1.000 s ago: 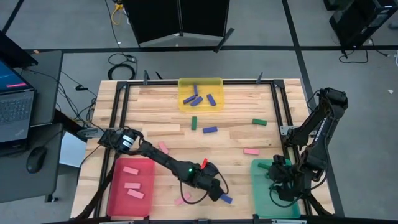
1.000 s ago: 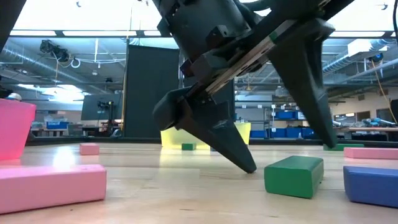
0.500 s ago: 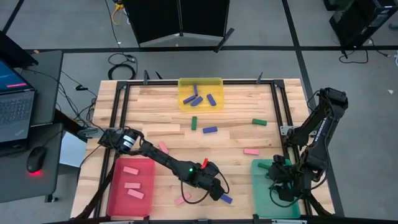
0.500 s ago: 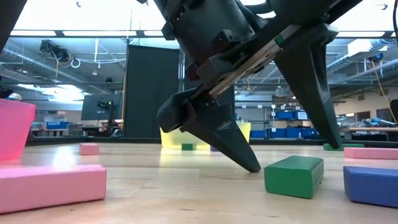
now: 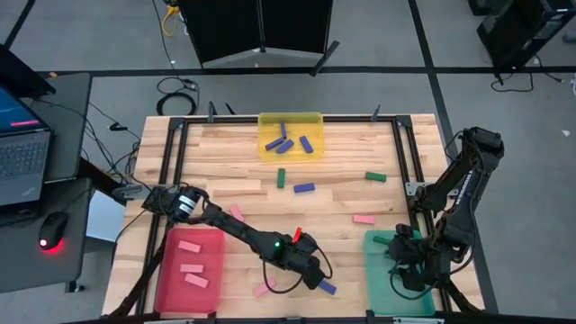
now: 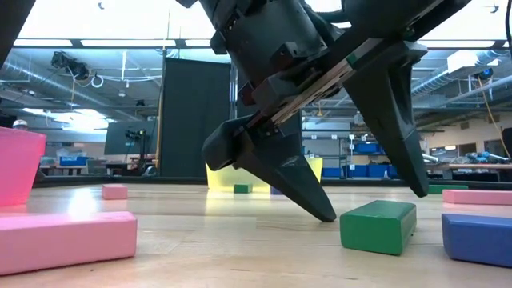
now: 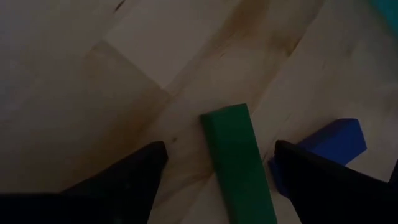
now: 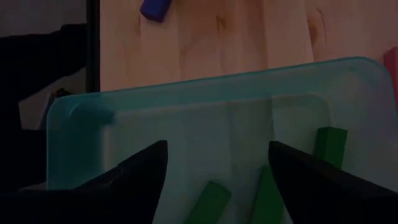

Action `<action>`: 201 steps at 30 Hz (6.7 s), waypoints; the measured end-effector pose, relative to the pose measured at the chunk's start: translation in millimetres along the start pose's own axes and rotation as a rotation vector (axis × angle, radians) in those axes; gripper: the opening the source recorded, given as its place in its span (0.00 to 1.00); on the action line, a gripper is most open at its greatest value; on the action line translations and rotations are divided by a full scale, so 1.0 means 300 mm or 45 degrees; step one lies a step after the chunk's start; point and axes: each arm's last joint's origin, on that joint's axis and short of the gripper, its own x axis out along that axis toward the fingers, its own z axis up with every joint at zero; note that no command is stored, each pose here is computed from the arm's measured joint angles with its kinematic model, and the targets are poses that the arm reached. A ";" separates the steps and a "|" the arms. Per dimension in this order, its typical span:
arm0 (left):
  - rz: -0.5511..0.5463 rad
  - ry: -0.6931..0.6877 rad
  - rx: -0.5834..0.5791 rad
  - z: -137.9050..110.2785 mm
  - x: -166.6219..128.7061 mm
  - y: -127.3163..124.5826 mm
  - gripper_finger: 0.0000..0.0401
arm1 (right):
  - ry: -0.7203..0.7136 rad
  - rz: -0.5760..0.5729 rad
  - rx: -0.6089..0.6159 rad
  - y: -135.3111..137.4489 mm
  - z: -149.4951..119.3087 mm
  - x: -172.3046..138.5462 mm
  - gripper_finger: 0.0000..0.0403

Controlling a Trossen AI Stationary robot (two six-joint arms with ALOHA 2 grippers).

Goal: Sort blocks
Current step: Put the green block into the light green bin, then put the blue block into the yellow bin

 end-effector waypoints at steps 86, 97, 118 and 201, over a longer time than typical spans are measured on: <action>0.224 0.119 0.567 0.033 -0.014 -0.050 0.26 | -0.014 -0.003 0.036 0.000 0.002 0.000 0.68; 0.088 -0.329 0.762 0.189 -0.147 -0.202 0.26 | -0.231 0.030 -0.087 0.021 0.054 -0.081 0.66; -0.578 -0.825 0.516 0.411 0.112 -0.216 0.29 | -0.712 0.089 -0.393 0.071 0.187 -0.363 0.67; -0.171 -1.235 0.597 0.009 -0.721 0.401 0.34 | 0.455 -0.316 0.532 0.072 0.359 0.468 0.67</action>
